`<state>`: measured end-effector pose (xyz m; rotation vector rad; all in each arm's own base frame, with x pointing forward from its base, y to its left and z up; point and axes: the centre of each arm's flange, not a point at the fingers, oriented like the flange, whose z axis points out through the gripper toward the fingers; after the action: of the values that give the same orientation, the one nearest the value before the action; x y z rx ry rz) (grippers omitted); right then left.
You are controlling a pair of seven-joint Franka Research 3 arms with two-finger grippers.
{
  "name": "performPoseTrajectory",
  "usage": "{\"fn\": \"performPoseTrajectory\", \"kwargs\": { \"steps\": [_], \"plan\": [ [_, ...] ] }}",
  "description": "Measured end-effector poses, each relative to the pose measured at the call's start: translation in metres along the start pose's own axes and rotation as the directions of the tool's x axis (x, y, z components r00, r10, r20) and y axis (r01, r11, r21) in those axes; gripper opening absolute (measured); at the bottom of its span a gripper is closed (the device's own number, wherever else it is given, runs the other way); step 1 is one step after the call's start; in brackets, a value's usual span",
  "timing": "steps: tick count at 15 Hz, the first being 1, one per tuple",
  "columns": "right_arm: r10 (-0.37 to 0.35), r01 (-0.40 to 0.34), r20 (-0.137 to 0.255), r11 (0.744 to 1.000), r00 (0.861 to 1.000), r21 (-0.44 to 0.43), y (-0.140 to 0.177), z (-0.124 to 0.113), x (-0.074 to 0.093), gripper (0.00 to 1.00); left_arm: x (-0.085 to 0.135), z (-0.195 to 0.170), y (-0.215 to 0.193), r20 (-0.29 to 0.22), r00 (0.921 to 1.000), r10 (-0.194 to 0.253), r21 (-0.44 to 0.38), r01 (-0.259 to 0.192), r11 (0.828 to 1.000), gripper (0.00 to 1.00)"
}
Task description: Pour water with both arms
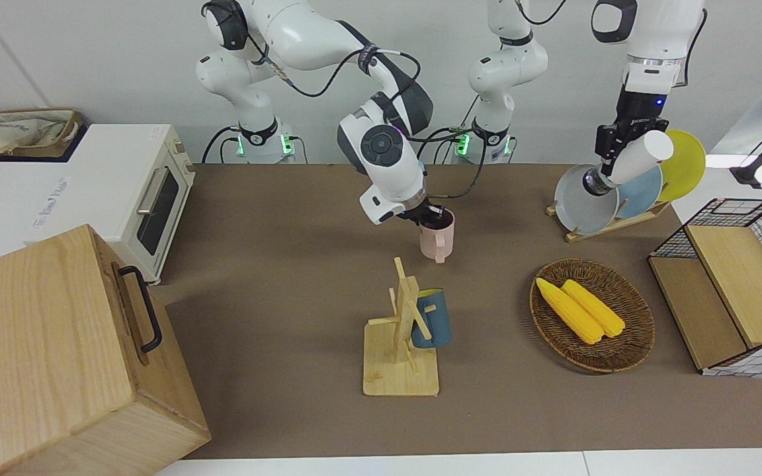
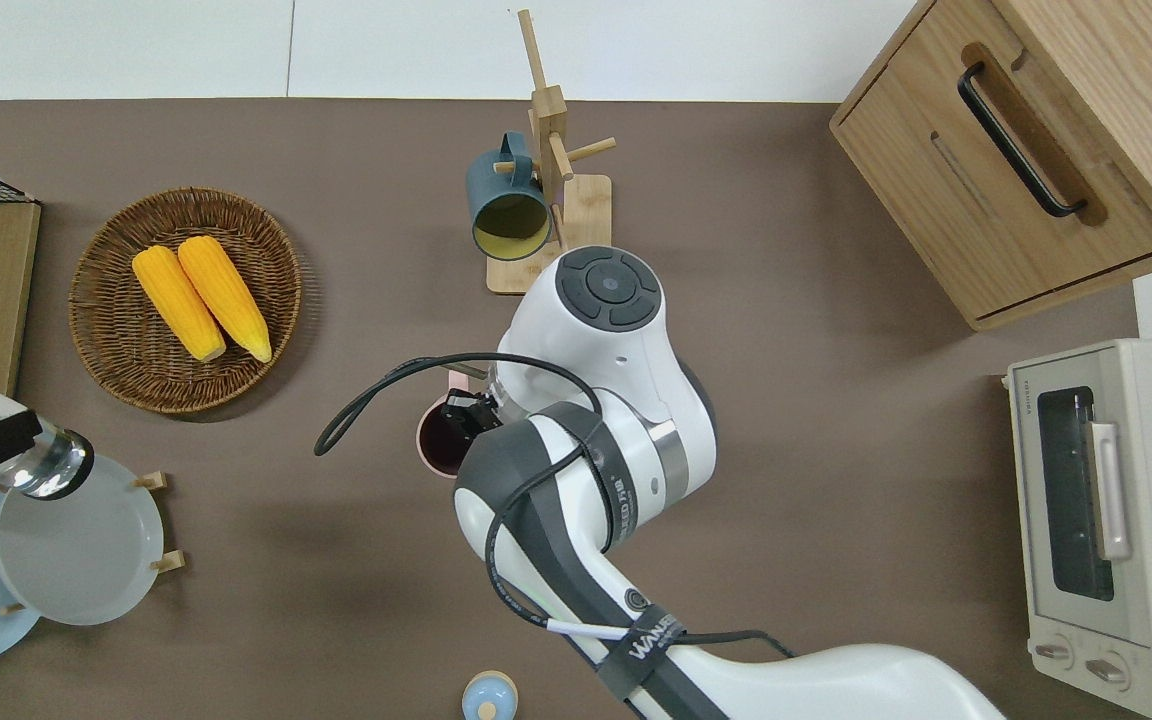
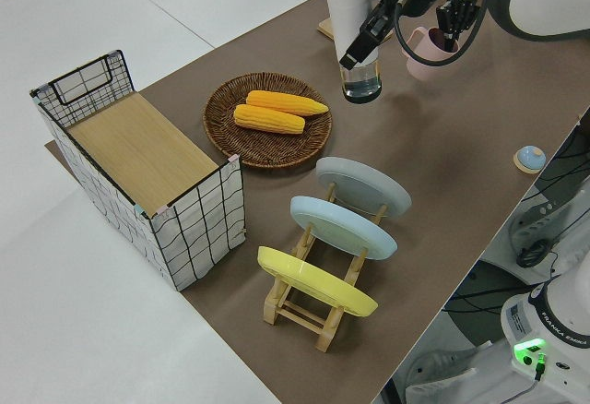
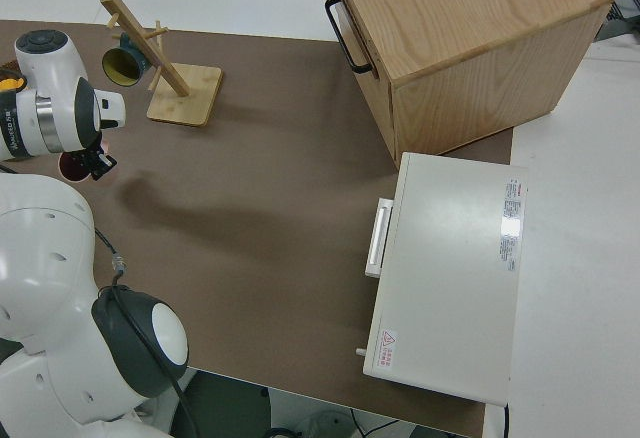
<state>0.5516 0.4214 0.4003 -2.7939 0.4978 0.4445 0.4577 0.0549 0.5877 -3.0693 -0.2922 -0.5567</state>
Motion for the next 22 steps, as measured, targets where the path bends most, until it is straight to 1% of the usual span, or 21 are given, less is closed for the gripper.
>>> {"fn": "performPoseTrajectory", "kwargs": {
  "steps": [2,6,9,12,15,18,19,22],
  "plan": [
    [0.006,-0.006,0.010,1.000,1.000,0.013,-0.009,0.011,-0.009,0.07,-0.008,0.003,0.012,0.008,0.9997,0.024,-0.004,-0.024,1.000,0.63],
    [0.042,-0.042,0.005,0.999,0.999,0.016,-0.025,0.044,-0.020,0.07,-0.023,0.010,0.041,0.025,0.9968,0.076,-0.029,-0.075,0.997,0.63],
    [0.058,-0.058,-0.004,0.998,0.998,0.020,-0.029,0.067,-0.017,0.07,-0.037,0.021,0.061,0.052,0.9936,0.100,-0.063,-0.097,0.993,0.63],
    [0.068,-0.068,-0.002,0.997,0.998,0.019,-0.027,0.073,-0.011,0.07,-0.052,0.031,0.076,0.078,0.9892,0.124,-0.090,-0.117,0.989,0.63],
    [0.075,-0.074,-0.012,0.997,0.997,0.029,-0.027,0.075,-0.006,0.11,-0.066,0.042,0.087,0.105,0.9826,0.153,-0.098,-0.143,0.985,0.63],
    [0.075,-0.074,-0.023,0.996,0.997,0.040,-0.027,0.078,-0.003,0.36,-0.075,0.051,0.094,0.124,0.9777,0.169,-0.107,-0.157,0.982,0.63],
    [0.070,-0.069,-0.027,0.997,0.997,0.039,-0.028,0.077,-0.003,0.46,-0.077,0.053,0.096,0.129,0.9766,0.172,-0.113,-0.158,0.981,0.63],
    [0.057,-0.055,-0.039,0.998,0.998,0.042,-0.031,0.065,-0.002,0.76,-0.082,0.056,0.103,0.138,0.9735,0.182,-0.125,-0.165,0.978,0.63]
  ]
}}
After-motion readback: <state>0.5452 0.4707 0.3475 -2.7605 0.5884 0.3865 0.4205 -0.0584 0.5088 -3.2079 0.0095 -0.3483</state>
